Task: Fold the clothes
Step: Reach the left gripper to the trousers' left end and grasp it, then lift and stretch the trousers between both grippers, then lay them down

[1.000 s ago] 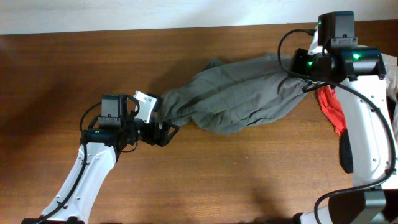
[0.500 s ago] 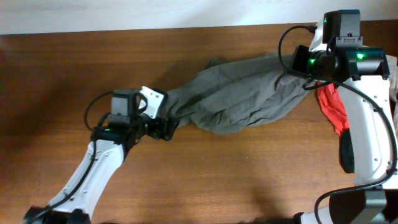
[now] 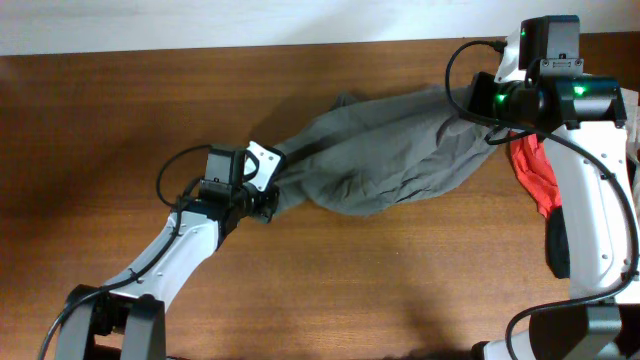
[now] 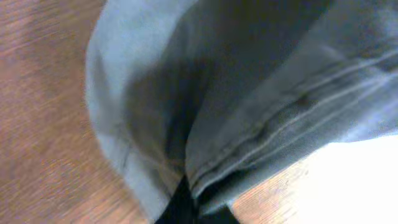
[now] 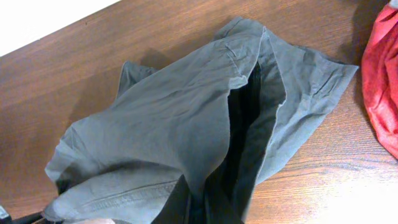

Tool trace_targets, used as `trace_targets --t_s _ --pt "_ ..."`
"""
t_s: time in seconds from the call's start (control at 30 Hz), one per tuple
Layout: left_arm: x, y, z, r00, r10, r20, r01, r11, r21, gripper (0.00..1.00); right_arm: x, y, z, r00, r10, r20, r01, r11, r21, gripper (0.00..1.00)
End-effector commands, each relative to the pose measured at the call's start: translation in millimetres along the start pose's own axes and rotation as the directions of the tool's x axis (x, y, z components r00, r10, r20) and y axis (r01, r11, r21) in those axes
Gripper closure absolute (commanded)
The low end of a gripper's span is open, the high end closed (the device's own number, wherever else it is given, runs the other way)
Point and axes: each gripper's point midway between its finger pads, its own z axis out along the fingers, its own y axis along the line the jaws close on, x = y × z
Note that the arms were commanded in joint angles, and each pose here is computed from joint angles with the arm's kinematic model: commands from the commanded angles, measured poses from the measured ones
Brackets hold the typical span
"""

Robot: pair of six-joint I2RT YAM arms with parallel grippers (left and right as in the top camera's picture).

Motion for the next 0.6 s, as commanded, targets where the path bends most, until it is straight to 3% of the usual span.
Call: trace_targets --t_s 0.0,0.23,0.57 --pt "-37 20 -33 0.999 0.020 0.048 -0.014 0.992 -0.129 1.00 -17 1 -23 0.997 -0.030 0.073 0.029 0.999 0.012 0.96" --pt "-133 21 -148 0.970 0.161 0.184 -0.113 0.963 -0.245 1.00 -33 -5 -56 0.988 -0.059 0.143 0.046 0.995 0.093 0.96" --pt "-191 34 -271 0.929 0.297 0.223 -0.163 0.865 -0.474 1.00 -59 14 -138 0.948 -0.117 0.298 0.090 0.991 0.101 0.96"
